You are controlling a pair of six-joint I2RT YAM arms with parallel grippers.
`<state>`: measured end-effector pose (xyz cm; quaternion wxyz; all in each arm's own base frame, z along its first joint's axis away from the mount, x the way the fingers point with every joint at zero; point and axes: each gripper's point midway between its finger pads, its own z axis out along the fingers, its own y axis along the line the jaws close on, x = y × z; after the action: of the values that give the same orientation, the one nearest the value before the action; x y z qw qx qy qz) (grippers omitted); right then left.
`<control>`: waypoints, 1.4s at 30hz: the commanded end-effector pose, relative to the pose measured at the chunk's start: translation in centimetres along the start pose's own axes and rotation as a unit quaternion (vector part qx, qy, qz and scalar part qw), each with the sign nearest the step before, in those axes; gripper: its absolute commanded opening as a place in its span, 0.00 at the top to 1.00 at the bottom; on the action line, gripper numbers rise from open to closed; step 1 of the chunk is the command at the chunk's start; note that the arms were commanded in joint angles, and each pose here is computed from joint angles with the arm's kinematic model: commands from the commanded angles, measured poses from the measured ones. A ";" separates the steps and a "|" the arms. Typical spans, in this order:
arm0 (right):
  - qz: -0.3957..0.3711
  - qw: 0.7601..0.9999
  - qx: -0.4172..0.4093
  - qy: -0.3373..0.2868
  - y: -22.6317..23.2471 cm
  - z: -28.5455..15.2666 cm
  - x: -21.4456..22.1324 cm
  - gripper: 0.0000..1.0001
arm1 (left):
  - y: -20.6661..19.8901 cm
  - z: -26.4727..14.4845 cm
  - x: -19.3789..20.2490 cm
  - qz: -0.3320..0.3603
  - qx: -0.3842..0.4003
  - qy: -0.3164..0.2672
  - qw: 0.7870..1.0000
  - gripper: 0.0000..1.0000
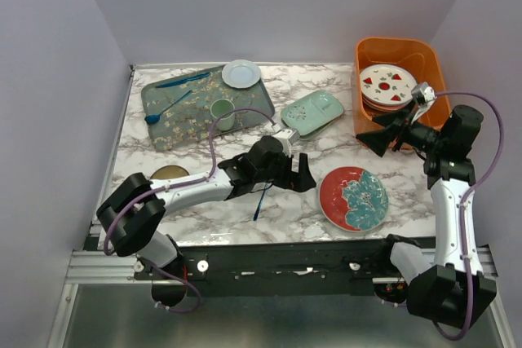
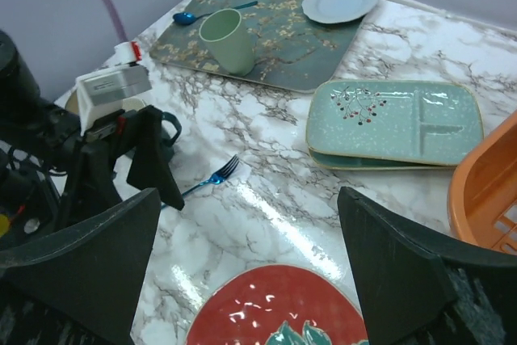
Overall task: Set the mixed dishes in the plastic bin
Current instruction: Pick up the plate at the center of the board.
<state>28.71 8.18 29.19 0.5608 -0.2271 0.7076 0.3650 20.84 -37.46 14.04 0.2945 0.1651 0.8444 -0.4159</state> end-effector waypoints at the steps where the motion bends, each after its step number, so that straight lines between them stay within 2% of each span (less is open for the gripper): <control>1: -0.089 0.996 -0.011 -0.007 1.9 -0.9 0.5 0.00 | -0.8 2.0 -0.8 0.004 0.008 -0.010 1.000 0.04; 5: -0.092 0.995 0.032 -0.006 0.9 -1.2 1.0 0.00 | -0.3 4.0 0.3 -0.005 0.009 0.009 1.000 0.06; 11: -0.073 0.996 -0.041 0.003 2.7 -0.9 2.0 0.00 | 0.0 6.6 1.6 -0.029 0.017 0.028 0.999 0.12; 20: -0.059 0.997 -0.054 0.008 2.7 -0.7 2.4 0.00 | 0.4 9.5 2.9 -0.066 0.026 0.043 0.997 0.25; 28: -0.057 0.997 -0.052 0.009 2.6 -0.7 2.4 0.00 | 0.9 10.9 3.8 -0.086 0.022 0.054 0.995 0.35; 35: -0.055 0.997 -0.053 0.009 2.7 -0.7 2.4 0.00 | 0.8 11.9 4.5 -0.097 0.037 0.069 0.992 0.49; 42: -0.055 0.997 -0.054 0.010 2.6 -0.7 2.4 0.00 | 0.5 12.5 5.1 -0.106 0.058 0.076 0.990 0.55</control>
<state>26.16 9.22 27.91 0.5697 -0.2963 0.6798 0.3544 22.08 -45.79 4.20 0.1843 0.1153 0.8641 -0.4540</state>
